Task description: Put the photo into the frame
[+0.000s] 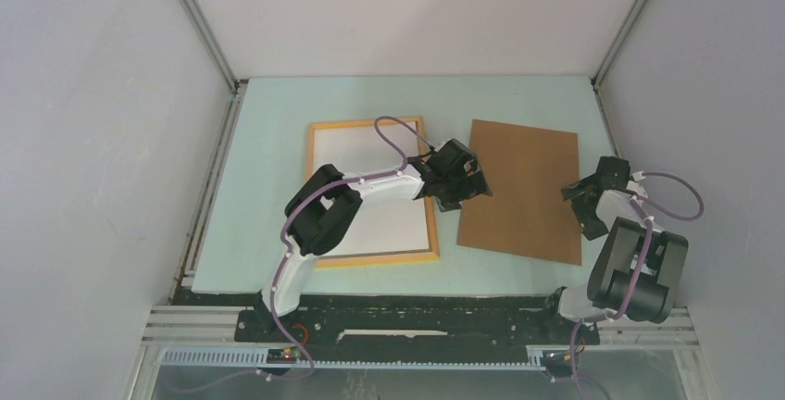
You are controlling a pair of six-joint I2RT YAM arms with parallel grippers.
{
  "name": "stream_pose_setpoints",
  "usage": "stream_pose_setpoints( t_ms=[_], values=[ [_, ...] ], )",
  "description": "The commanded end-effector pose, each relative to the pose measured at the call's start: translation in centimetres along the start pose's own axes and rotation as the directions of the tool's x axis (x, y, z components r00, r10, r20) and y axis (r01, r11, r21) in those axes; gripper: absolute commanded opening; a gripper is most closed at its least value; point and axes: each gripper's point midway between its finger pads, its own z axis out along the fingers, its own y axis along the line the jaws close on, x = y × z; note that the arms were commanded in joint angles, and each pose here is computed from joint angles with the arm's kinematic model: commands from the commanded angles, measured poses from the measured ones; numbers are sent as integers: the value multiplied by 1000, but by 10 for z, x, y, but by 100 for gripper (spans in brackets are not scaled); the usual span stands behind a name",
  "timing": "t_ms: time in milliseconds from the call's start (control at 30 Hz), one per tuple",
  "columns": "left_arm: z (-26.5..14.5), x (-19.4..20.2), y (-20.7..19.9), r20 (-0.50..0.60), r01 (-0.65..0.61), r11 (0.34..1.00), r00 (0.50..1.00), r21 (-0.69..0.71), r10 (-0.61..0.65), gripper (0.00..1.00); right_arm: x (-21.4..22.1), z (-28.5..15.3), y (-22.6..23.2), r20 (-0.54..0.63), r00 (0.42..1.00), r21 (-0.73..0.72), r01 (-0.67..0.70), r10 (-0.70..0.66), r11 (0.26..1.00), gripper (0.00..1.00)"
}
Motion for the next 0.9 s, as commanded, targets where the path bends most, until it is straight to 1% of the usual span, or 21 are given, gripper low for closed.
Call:
stream_pose_setpoints(
  t_ms=[0, 100, 200, 233, 300, 400, 500, 533, 667, 700, 767, 867],
  values=[
    [1, 3, -26, -57, -23, 993, 998, 119, 30, 98, 25, 1, 14, -117, 993, -88, -1, -9, 996, 98],
    [-29, -4, -56, -11, -91, 962, 995, 258, 97, 97, 36, -4, 22, -162, 986, -163, 1, -28, 987, 97],
    [-72, -9, -90, 27, -147, 899, 988, 412, 149, 96, 45, -10, 34, -194, 980, -255, 3, -54, 967, 94],
    [-84, -10, -97, 37, -155, 883, 987, 443, 154, 96, 48, -13, 40, -202, 977, -288, 7, -68, 958, 93],
    [-106, -9, -106, 52, -162, 855, 986, 493, 157, 95, 55, -15, 45, -215, 972, -319, 26, -99, 947, 93],
    [-141, -9, -115, 85, -152, 802, 988, 578, 127, 93, 64, -17, 53, -235, 961, -362, 52, -145, 931, 91],
    [-171, -10, -120, 125, -152, 744, 988, 650, 92, 90, 71, -18, 56, -243, 955, -373, 68, -168, 925, 91],
    [-179, -11, -120, 135, -153, 737, 987, 658, 85, 90, 73, -18, 57, -246, 953, -378, 72, -175, 923, 91],
    [-196, -13, -120, 157, -153, 730, 986, 666, 64, 87, 82, -23, 67, -250, 944, -421, 94, -216, 902, 91],
    [-196, -15, -118, 158, -143, 741, 986, 656, 51, 85, 83, -24, 69, -250, 942, -429, 98, -223, 898, 91],
    [-189, -19, -108, 156, -113, 784, 988, 611, 21, 82, 86, -25, 72, -249, 940, -440, 105, -233, 892, 90],
    [-175, -24, -94, 167, -98, 842, 986, 531, 9, 78, 86, -26, 72, -246, 940, -443, 110, -239, 890, 90]
  ],
)
